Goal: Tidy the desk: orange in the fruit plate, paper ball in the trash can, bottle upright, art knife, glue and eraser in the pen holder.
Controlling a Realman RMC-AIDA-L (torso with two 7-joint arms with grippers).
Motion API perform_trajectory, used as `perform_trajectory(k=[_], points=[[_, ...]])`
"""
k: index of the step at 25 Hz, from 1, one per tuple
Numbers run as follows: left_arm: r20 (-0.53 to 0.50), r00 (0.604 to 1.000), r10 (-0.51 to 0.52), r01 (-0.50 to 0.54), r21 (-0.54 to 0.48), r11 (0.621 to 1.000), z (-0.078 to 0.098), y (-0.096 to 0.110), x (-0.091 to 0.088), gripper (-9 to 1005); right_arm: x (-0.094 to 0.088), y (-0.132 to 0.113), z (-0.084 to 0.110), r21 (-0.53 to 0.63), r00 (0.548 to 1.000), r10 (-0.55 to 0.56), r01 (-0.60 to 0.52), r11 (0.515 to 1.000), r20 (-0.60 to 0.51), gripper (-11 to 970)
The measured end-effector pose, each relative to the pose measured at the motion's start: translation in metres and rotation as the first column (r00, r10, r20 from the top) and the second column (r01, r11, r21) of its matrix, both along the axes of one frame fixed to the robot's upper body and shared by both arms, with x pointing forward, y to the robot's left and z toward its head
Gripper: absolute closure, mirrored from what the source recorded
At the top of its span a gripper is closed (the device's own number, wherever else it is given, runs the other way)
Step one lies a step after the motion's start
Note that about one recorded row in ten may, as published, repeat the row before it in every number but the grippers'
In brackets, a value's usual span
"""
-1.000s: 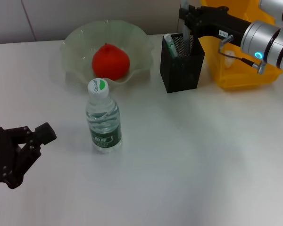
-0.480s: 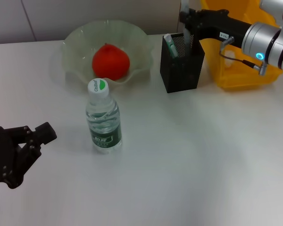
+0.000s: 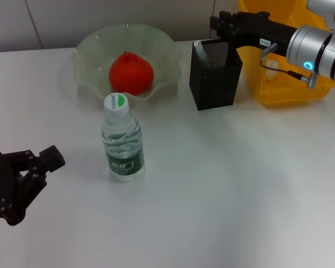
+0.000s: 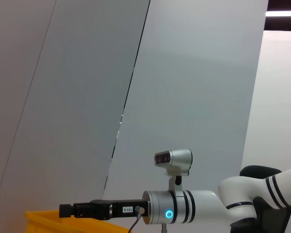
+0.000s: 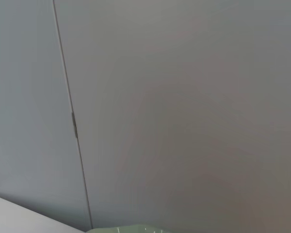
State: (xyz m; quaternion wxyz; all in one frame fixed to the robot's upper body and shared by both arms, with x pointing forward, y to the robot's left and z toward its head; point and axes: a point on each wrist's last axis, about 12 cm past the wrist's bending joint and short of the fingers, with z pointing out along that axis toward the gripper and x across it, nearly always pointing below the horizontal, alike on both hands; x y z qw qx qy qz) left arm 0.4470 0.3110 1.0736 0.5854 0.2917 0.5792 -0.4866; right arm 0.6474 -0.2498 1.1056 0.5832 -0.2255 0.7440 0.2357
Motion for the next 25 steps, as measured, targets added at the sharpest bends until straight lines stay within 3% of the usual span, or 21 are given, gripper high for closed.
perform_trajectory(k=[14,22,25], points=[[-0.003,1.000,-0.007,0.007,-0.007,1.000,0.001,0.001,-0.002,948,-0.010,-0.004,0.002,0.059,1.000,-0.003,0.002,0.998,0.011,739],[-0.005,0.999,-0.033,0.033,-0.007,0.999,0.002,0.002,-0.003,948,-0.031,-0.010,0.000,0.064,0.998,0.064,-0.063,0.996,-0.011,749],[-0.006,0.999,-0.036,0.036,-0.008,0.999,0.002,0.001,-0.003,948,-0.048,-0.021,0.003,0.113,0.995,0.097,-0.095,0.989,-0.011,753]])
